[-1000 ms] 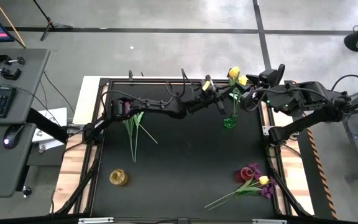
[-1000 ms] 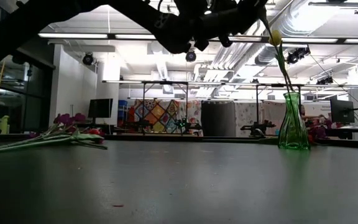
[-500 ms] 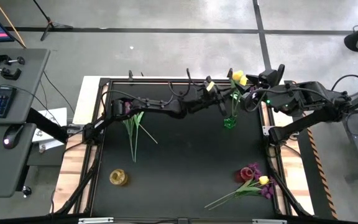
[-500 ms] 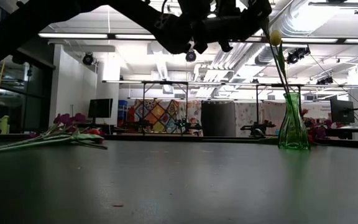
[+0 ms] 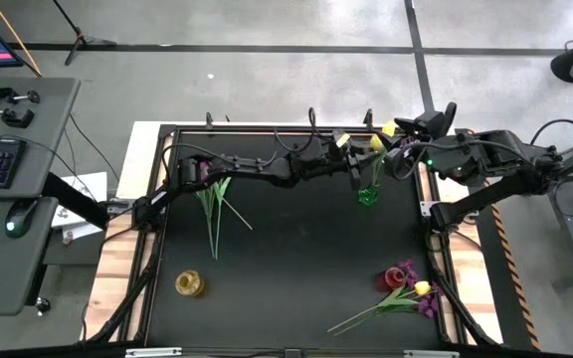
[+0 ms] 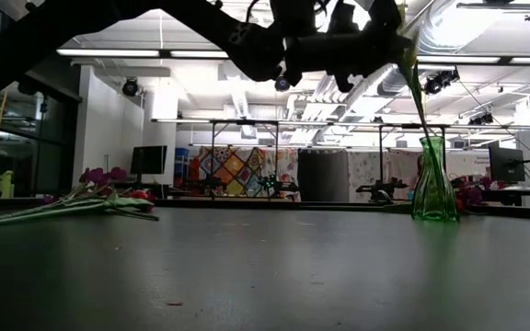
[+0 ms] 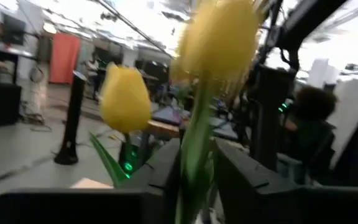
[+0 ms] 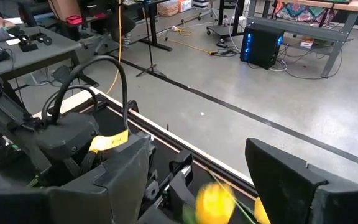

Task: Sort flowers into vase by color
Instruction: Put the top yellow tulip into the green flower vase, then put the yellow tulip into the green flower vase

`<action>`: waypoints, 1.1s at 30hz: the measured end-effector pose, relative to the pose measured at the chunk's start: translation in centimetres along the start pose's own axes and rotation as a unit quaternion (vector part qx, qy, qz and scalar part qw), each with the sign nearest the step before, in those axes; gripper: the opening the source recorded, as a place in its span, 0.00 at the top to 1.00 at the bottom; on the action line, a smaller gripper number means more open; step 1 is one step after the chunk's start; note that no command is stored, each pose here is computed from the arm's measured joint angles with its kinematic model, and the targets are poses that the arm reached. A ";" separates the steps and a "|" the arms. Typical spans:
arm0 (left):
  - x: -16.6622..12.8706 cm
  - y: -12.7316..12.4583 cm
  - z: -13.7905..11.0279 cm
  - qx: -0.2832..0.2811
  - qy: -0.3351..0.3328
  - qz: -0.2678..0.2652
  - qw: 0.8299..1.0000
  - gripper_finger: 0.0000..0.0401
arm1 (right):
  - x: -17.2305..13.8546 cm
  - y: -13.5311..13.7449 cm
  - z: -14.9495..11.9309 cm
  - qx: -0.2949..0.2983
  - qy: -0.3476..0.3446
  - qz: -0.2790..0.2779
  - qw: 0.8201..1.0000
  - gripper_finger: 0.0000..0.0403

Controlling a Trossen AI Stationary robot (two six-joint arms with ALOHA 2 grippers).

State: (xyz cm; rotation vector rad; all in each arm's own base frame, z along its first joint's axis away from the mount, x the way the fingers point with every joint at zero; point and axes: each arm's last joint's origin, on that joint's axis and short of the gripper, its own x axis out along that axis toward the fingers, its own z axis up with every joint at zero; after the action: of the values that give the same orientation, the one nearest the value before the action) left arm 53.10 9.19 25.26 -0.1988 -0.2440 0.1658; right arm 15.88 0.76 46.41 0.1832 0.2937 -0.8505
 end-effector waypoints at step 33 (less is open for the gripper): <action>-8.2 3.8 15.2 0.101 0.301 -0.025 0.948 0.49 | -1.7 -2.2 0.4 0.039 0.009 0.063 0.997 0.37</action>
State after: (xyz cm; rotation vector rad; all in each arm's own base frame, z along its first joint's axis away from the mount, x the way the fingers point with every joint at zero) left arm 40.87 14.01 37.03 -0.0324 0.3757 0.0725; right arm 13.20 0.43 47.30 0.2791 0.2623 -0.7371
